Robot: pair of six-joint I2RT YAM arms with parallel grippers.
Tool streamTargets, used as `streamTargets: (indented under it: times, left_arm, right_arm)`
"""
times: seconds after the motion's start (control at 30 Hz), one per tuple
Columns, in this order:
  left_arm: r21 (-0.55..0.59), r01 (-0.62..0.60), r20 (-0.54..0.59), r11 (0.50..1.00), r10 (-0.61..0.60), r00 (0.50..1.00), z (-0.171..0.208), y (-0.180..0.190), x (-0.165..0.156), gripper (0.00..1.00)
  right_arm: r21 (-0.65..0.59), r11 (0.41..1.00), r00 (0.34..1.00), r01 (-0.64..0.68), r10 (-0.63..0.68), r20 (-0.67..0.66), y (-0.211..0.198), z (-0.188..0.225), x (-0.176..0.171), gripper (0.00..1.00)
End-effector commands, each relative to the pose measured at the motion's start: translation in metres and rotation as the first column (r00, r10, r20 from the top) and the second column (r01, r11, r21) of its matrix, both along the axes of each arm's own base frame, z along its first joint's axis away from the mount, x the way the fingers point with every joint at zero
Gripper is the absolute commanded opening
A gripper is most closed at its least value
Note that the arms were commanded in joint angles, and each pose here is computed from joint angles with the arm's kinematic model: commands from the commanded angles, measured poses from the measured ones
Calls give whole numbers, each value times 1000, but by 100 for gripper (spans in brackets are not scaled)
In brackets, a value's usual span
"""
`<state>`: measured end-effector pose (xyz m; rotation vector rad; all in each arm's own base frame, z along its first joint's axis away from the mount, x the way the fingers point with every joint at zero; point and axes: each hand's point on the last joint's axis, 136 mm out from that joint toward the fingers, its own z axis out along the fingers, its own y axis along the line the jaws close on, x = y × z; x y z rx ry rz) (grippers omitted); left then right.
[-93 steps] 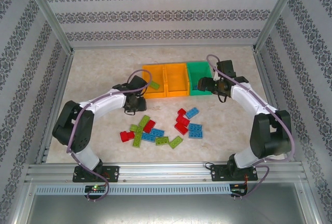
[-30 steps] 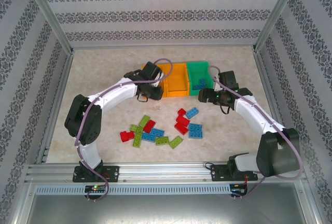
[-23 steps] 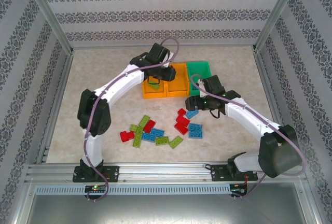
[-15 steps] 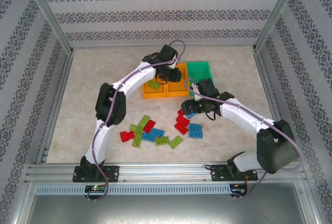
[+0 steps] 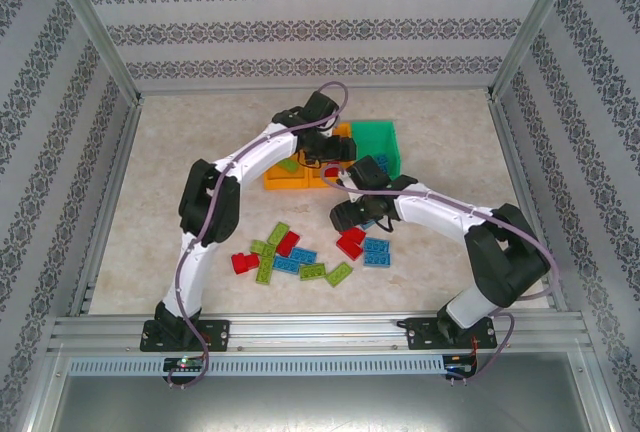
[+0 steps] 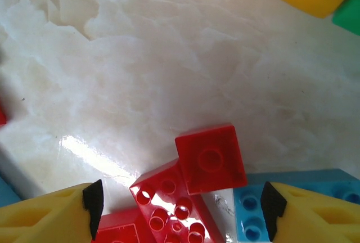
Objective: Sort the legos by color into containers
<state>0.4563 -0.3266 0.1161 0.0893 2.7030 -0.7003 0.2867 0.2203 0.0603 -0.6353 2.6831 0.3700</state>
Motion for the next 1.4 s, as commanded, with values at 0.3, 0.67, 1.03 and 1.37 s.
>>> streamTargets:
  times: [0.3,0.67,1.03,1.37]
  left_arm:
    - [-89,-124,79,988,131,988,59,46,-19,100]
    - [-57,-207,57,977,210,976,46,94,-49,100]
    - [47,-301,36,953,299,954,31,148,-88,100]
    - [189,-379,-15,906,389,921,11,203,-160,100]
  right_arm:
    - [-114,992,998,-49,46,-33,0,-24,10,68]
    - [-153,986,997,-66,60,-45,1,-32,17,51]
    - [-31,1000,999,-4,5,48,9,16,36,29]
    - [234,967,985,105,-134,108,19,80,93,28]
